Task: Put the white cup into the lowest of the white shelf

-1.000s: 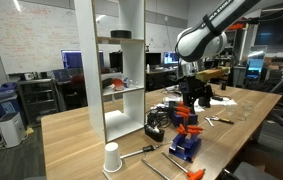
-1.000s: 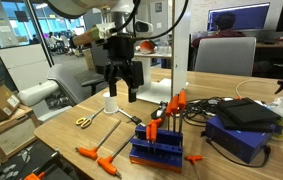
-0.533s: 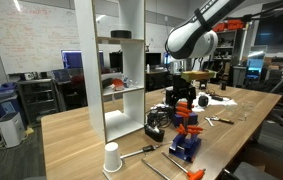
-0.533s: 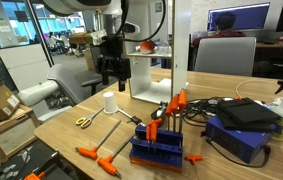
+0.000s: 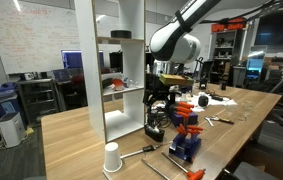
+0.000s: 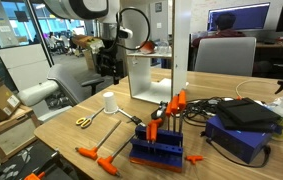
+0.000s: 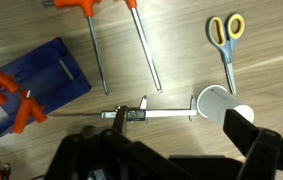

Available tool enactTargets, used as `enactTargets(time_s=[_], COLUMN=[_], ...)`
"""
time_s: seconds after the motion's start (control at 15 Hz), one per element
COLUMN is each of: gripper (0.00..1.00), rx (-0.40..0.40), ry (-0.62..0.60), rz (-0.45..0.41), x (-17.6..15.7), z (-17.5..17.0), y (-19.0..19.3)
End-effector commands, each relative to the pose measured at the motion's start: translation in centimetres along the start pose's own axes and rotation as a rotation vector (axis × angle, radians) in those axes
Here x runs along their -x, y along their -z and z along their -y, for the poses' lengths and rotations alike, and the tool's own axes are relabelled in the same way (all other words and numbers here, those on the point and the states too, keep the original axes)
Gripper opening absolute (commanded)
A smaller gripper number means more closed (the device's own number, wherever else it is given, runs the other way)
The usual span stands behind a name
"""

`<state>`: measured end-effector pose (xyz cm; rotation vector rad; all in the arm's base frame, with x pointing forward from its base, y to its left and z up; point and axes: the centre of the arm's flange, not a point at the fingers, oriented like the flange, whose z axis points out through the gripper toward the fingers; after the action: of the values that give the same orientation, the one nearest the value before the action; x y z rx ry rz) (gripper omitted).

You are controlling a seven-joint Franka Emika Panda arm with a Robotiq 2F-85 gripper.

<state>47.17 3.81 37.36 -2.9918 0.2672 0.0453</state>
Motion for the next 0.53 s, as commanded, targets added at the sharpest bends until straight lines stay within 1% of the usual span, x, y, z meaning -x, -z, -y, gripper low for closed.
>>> enactTargets(time_s=[0.0, 0.47], gripper=[1.00, 1.00], rx=[-0.052, -0.086], ry=[-0.058, -0.170], rz=[-0.022, 0.032], x=[-2.8, -4.8], z=[2.9, 8.1], y=[-1.3, -5.7])
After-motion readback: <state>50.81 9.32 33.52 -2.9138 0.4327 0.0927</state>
